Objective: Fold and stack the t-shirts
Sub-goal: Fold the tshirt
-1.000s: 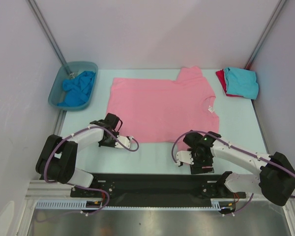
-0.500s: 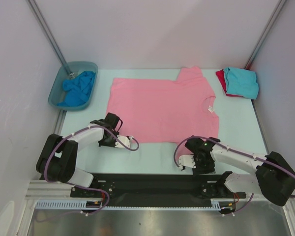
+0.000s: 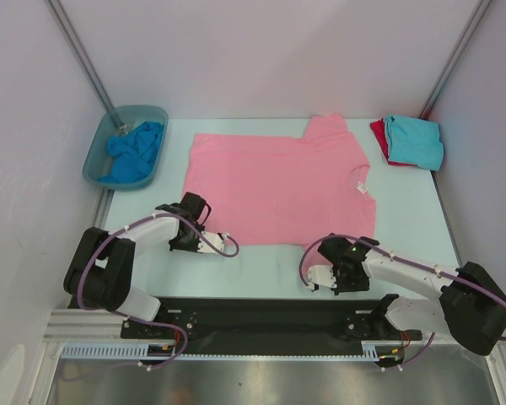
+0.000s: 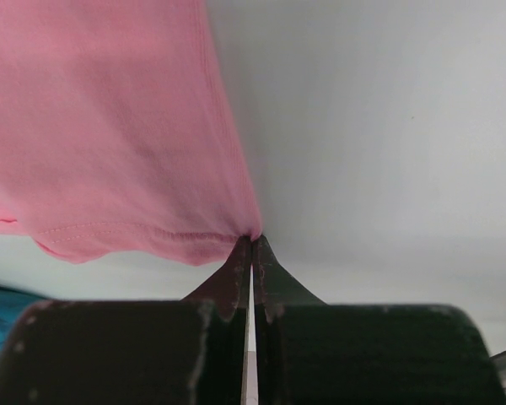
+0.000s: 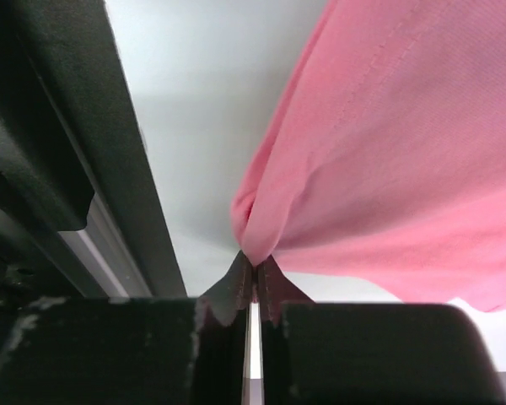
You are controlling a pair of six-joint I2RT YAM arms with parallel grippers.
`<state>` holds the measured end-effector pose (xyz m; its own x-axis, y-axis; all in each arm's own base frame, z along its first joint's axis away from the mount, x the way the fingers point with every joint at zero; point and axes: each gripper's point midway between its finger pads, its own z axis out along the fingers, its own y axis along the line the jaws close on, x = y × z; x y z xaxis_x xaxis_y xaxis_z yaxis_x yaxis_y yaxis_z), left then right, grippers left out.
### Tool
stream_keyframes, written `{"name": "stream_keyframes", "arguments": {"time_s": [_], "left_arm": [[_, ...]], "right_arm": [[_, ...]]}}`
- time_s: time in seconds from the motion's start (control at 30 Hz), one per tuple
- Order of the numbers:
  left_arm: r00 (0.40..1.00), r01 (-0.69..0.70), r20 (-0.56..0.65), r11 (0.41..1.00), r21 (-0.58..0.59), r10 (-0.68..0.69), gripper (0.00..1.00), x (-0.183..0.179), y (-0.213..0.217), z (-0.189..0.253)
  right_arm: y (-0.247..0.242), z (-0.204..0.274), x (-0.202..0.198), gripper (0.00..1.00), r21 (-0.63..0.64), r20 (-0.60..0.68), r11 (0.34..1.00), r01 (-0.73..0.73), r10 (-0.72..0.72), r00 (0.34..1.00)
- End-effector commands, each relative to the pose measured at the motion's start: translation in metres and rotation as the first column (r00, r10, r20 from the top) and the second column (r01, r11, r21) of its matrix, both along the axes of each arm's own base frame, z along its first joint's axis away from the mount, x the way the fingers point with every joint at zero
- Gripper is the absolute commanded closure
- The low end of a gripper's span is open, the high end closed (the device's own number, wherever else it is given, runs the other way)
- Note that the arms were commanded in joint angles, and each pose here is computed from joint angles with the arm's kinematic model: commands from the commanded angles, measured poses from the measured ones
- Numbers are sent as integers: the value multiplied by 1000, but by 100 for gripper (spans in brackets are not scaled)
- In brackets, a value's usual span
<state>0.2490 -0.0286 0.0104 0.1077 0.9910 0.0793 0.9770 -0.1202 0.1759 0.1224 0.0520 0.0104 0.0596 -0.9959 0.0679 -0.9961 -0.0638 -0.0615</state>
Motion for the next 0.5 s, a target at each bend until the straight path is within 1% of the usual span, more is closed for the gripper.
{"name": "stream_keyframes", "arguments": {"time_s": [0.0,0.2,0.33,0.47], "left_arm": [[1000,-9,-17,998,-60,8,100,2,-9,-6],[1000,-15,14,996,-83,16,100,6,-12,3],[998,6,69,993,-114,2,100,11,-16,17],[994,20,112,993,-120,-6,100,13,-14,28]], "right_arm": [[0,0,16,100,-2,78,1000,4,-4,997],[-7,11,35,100,-35,145,999,29,-24,989],[-5,36,60,100,-7,199,996,92,-89,976],[-9,52,78,100,3,266,993,117,-114,957]]}}
